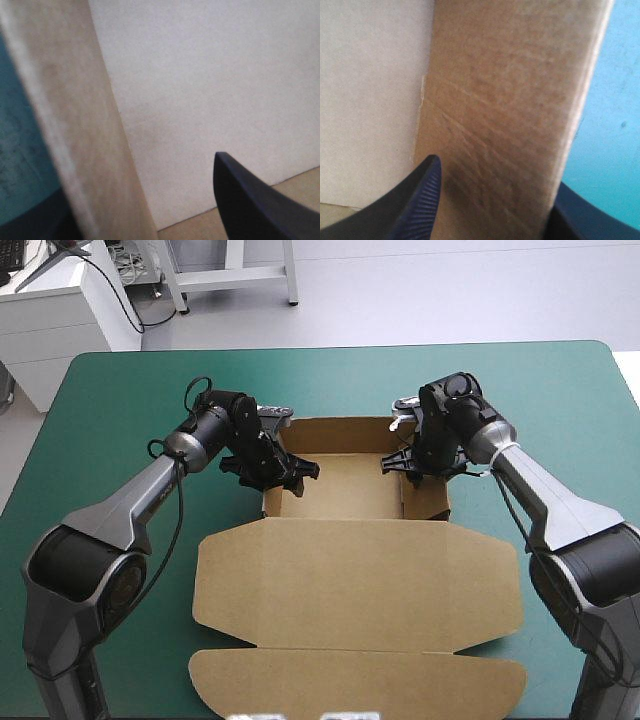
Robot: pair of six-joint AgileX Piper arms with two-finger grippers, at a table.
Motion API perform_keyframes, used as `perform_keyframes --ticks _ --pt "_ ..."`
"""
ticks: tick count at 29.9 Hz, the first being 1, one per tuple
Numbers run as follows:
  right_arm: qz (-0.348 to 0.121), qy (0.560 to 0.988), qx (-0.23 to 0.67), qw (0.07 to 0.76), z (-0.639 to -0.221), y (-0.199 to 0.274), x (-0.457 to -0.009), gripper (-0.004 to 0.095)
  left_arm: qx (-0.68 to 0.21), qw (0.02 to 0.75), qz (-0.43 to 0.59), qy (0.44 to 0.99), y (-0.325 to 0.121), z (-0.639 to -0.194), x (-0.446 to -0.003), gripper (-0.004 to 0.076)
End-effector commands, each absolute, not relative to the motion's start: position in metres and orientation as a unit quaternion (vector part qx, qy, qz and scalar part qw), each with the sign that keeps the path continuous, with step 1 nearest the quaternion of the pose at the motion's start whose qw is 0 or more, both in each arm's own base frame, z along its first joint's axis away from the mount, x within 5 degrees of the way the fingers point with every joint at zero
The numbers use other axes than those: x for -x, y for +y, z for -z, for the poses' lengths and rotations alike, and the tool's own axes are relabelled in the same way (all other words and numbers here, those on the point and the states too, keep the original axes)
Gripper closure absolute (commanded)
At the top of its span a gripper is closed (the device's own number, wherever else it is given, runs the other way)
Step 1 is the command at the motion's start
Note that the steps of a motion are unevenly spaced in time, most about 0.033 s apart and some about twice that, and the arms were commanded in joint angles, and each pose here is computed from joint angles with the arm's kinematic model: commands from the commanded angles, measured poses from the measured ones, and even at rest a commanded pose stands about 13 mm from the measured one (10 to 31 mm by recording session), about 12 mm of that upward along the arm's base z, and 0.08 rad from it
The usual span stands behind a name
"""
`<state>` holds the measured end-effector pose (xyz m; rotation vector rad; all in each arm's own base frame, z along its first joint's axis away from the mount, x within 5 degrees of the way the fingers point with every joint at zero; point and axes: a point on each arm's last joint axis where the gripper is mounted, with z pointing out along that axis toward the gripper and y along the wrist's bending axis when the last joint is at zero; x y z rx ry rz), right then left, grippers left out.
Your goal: Fold the box
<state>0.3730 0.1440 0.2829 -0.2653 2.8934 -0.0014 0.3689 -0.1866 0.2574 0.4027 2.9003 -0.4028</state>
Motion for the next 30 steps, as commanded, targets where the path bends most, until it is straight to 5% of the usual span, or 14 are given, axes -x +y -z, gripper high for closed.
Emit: perform_keyframes --ticks 1,11,30 --pt "-0.005 0.981 0.095 0.169 -0.32 0.141 -0.368 0.0443 -0.138 0.129 0.161 0.969 -0.189 -0.286 -0.363 0.0285" --pt "-0.006 0.969 0.092 0.229 -0.356 0.141 -0.374 0.0443 -0.149 0.148 0.143 0.967 -0.186 -0.297 -0.366 0.0285" --pt "-0.002 0.967 0.105 0.231 -0.357 0.14 -0.373 0.0445 -0.161 0.147 0.09 0.972 -0.177 -0.307 -0.367 0.027"
